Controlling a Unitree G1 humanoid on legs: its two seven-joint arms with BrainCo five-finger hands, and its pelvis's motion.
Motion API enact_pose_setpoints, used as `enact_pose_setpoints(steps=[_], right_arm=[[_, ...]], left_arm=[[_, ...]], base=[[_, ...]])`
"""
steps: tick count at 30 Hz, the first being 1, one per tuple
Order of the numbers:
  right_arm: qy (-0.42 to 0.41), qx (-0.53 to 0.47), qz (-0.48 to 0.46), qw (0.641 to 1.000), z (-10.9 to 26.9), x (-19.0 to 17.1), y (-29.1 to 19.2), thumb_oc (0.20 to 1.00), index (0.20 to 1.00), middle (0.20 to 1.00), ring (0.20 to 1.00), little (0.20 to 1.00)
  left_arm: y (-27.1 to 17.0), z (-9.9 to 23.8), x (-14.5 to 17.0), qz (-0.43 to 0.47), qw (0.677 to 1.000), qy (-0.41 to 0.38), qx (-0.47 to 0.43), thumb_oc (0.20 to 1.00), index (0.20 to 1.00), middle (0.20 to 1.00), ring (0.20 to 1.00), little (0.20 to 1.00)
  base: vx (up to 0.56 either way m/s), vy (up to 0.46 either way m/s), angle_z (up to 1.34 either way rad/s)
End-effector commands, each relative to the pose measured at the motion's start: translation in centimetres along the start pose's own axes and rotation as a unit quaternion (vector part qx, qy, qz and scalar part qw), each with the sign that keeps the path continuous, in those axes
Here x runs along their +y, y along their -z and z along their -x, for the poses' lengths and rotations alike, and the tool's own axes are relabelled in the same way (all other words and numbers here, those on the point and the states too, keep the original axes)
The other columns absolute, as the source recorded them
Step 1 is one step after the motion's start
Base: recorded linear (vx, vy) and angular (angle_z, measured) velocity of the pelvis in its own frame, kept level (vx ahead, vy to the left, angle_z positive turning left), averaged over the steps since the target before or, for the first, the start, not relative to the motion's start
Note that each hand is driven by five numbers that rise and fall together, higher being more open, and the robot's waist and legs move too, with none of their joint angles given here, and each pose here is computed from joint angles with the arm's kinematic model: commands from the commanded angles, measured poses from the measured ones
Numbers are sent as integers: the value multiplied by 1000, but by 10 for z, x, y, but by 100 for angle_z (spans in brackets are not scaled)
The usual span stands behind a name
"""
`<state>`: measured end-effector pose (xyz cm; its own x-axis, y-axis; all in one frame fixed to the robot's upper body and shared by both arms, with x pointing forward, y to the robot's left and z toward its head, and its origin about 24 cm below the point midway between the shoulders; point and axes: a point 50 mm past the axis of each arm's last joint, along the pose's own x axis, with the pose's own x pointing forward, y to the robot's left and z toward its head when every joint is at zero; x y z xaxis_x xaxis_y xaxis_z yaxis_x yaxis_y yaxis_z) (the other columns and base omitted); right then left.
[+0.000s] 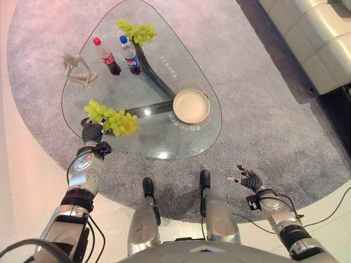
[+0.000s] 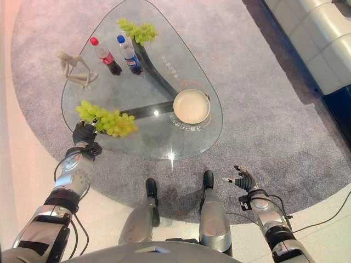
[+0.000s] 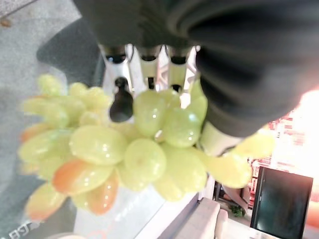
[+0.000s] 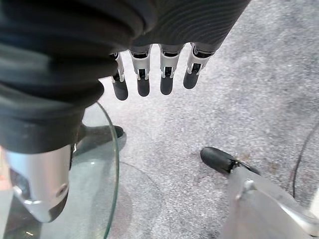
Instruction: Pick up fruits into the plate
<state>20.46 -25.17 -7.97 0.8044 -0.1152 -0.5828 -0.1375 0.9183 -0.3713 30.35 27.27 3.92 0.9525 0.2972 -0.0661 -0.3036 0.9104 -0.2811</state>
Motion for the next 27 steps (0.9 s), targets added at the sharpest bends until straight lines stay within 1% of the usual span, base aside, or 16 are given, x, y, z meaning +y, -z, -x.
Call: enact_pose_setpoints(steps=[1, 5, 9, 11, 12, 14, 15, 20, 27], right_arm=[[0, -15, 9, 1000, 6, -2, 2, 1000, 1000, 1000, 1000, 1000], [-2, -43, 3, 999, 8, -3, -8, 1000, 1000, 1000, 1000, 1000], [-9, -110, -21, 994, 10, -5, -37, 1000, 1000, 1000, 1000, 1000], [-19, -170, -28, 985, 12, -14, -65, 1000, 1000, 1000, 1000, 1000], [-19, -173, -28, 984, 12, -14, -66, 1000, 1000, 1000, 1000, 1000], [-36, -210, -33, 976, 15, -19, -86, 1000, 1000, 1000, 1000, 1000], [-53, -235, -26, 970, 18, -21, -102, 1000, 1000, 1000, 1000, 1000], [-103, -277, -13, 955, 26, -22, -131, 1000, 1000, 1000, 1000, 1000], [-236, -339, 47, 909, 46, -11, -192, 1000, 1000, 1000, 1000, 1000]], left_arm=[[-38, -11, -13, 39, 995, 32, -82, 200, 200, 200, 200, 200], [-43, -11, -21, 36, 994, 55, -91, 200, 200, 200, 200, 200], [-48, -7, -29, 20, 990, 89, -104, 200, 200, 200, 200, 200], [-51, 0, -36, 18, 986, 119, -115, 200, 200, 200, 200, 200], [-50, 0, -36, 18, 986, 120, -115, 200, 200, 200, 200, 200], [-50, 6, -43, 21, 981, 148, -123, 200, 200, 200, 200, 200], [-50, 13, -50, 24, 976, 174, -125, 200, 200, 200, 200, 200], [-44, 27, -65, 36, 964, 236, -116, 200, 200, 200, 200, 200], [-52, 44, -90, 46, 929, 351, -104, 200, 200, 200, 200, 200]], base=[[0, 0, 0], [0, 0, 0], [11, -25, 0], [37, -14, 0], [44, 2, 0], [63, 5, 0], [79, 6, -2], [124, -1, 1], [66, -13, 6]])
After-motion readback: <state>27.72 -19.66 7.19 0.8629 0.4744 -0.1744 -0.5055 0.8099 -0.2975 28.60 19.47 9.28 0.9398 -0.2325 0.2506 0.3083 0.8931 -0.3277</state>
